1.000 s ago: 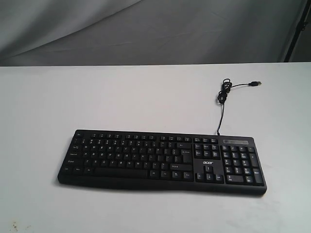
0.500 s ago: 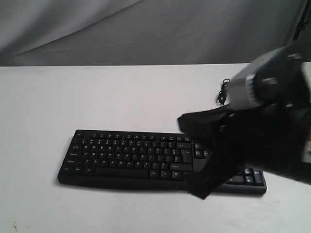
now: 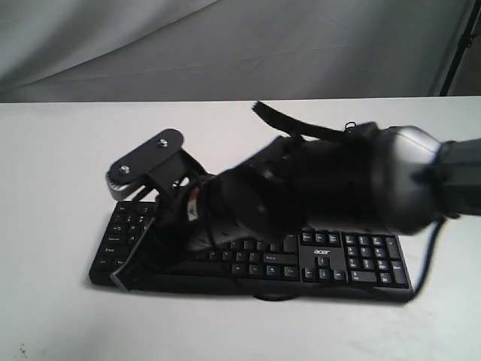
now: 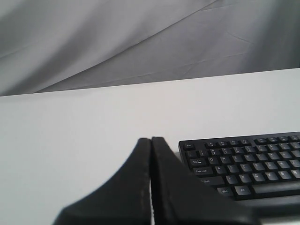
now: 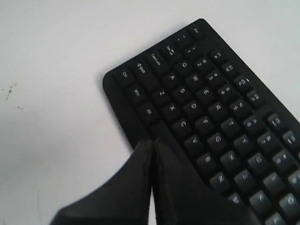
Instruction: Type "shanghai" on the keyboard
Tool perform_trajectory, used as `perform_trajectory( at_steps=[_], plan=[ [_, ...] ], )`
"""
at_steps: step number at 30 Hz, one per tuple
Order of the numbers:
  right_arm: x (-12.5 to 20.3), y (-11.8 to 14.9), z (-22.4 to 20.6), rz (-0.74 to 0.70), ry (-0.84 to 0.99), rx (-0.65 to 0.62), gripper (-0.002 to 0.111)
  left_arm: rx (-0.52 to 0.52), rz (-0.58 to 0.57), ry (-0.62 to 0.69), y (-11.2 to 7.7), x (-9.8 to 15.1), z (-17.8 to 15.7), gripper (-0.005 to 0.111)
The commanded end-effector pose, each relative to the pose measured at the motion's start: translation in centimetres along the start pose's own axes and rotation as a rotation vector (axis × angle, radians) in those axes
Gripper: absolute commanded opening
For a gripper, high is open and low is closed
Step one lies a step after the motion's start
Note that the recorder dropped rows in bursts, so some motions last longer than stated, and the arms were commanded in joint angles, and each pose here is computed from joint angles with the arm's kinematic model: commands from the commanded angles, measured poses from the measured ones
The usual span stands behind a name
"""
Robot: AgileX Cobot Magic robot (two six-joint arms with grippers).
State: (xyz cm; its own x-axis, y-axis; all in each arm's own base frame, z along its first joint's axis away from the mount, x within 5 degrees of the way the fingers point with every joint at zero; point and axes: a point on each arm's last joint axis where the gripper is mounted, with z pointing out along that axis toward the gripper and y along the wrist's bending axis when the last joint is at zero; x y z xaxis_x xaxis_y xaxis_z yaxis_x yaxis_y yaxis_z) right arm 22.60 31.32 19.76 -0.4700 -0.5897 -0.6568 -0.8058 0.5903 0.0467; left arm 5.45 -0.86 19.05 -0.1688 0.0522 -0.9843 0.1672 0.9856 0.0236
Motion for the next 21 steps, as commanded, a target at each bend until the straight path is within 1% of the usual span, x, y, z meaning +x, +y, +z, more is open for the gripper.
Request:
perform_trajectory(
  at_steps=[1,6,9,16,21],
  plan=[
    [-3.2,-0.1,1.9,-0.077,0.038,0.003,0.000,0.003,-0.001,-0.002,0.0,0.1,0.0,0.000],
    [-4.7,-0.5,3.9,-0.110,0.059,0.004,0.000,0.003,-0.001,-0.002,0.0,0.1,0.0,0.000],
    [-5.0,-0.7,5.1,-0.166,0.043,0.024,0.000,0.003,-0.001,-0.002,0.0,0.1,0.0,0.000],
    [-4.2,-2.2,7.4,-0.145,0.037,0.048,0.000,0.003,-0.001,-0.002,0.0,0.1,0.0,0.000],
    [-3.5,-2.4,9.0,-0.142,0.023,0.050,0.000,0.003,-0.001,-0.002,0.0,0.1,0.0,0.000]
  ],
)
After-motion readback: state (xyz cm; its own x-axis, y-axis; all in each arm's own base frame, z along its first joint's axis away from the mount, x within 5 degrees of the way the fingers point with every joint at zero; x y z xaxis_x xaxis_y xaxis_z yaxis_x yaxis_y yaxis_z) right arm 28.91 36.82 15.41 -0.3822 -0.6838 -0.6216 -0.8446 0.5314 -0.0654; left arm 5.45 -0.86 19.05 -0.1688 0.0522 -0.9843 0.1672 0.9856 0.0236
